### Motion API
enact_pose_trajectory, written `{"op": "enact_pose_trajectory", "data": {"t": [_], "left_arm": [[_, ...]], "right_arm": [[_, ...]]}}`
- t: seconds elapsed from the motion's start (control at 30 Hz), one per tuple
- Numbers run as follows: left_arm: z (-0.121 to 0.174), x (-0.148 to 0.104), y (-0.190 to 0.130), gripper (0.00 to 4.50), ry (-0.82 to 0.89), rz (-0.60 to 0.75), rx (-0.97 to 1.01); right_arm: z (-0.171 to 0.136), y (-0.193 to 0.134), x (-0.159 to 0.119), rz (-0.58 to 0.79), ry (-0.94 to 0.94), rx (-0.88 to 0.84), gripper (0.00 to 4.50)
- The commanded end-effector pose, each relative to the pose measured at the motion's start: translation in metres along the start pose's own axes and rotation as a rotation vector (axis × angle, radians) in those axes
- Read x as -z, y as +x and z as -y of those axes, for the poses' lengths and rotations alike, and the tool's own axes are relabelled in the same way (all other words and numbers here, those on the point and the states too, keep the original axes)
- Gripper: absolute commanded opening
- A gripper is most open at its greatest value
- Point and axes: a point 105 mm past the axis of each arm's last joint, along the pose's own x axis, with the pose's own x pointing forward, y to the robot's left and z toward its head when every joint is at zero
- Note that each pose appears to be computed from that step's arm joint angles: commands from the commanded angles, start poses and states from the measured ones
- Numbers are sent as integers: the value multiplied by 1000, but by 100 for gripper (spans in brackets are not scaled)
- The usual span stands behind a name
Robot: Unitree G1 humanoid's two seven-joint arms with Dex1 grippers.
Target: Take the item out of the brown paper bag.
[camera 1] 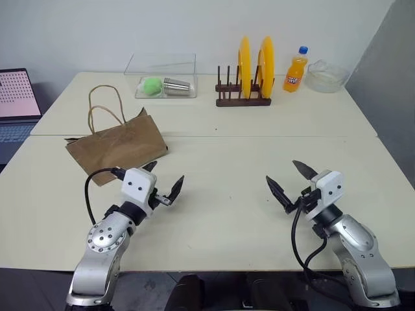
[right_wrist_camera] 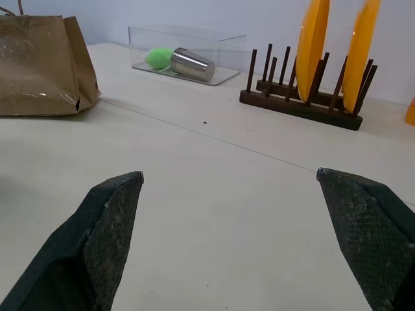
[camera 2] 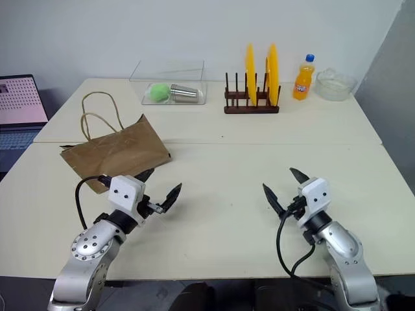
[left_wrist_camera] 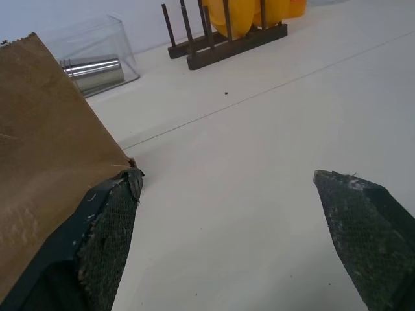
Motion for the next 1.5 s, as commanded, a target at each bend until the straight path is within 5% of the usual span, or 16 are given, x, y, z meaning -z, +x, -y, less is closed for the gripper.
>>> {"op": "enact_pose_trajectory", "data": {"t": [0.03, 0.67, 0.97, 1.13, 1.23, 1.5], "left_arm": [[-1, -11, 1, 447, 22, 47, 0], [1, -18, 2, 447, 32, 74, 14], [-24, -23, -14, 447, 51, 98, -116], [-51, -35, -29, 447, 23, 105, -121], [-95, -46, -45, 447, 54, 78, -183], [-159, -70, -50, 447, 20, -1, -106]], "right_arm": [[-2, 2, -18, 60, -25, -8, 450], [-6, 0, -7, 25, -38, -39, 450], [-33, 16, -23, 61, -5, -290, 450], [-59, 27, -42, 69, -47, -560, 450], [-70, 27, -52, 74, -55, -687, 450], [-78, 35, -66, 105, -95, -777, 450]]}}
